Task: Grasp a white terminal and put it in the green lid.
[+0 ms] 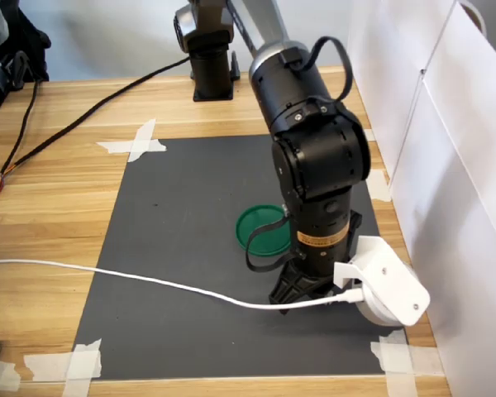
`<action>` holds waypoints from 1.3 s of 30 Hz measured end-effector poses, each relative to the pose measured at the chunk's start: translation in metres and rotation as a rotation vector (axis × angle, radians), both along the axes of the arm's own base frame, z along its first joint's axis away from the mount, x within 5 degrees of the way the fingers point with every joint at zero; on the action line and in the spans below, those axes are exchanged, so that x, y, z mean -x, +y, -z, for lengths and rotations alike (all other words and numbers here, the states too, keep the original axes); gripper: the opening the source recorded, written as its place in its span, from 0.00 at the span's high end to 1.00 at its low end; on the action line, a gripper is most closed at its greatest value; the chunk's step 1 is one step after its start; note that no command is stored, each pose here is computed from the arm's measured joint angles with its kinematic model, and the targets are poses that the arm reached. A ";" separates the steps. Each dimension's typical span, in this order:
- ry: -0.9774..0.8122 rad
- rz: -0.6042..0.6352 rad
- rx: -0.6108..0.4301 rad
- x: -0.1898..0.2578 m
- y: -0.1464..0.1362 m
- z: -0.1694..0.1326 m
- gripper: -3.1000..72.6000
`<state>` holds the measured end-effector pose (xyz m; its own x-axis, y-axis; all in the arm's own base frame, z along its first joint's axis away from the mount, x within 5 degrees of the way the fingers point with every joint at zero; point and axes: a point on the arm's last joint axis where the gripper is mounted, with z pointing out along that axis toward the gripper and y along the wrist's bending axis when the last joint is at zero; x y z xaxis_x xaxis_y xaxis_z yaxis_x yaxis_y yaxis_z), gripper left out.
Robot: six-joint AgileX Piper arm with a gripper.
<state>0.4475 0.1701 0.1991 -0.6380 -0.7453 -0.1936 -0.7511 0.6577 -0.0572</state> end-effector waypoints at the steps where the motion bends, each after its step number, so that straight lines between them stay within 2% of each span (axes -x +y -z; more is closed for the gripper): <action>1: -0.003 0.000 -0.001 0.001 0.000 -0.004 0.83; 11: -0.176 -0.012 -0.007 0.022 -0.013 -0.089 0.83; 19: -0.217 -0.038 -0.031 0.056 -0.024 -0.132 0.83; 29: -0.170 -0.080 0.015 0.104 -0.043 -0.108 0.83; 39: -0.148 -0.080 0.042 0.118 -0.050 -0.081 0.83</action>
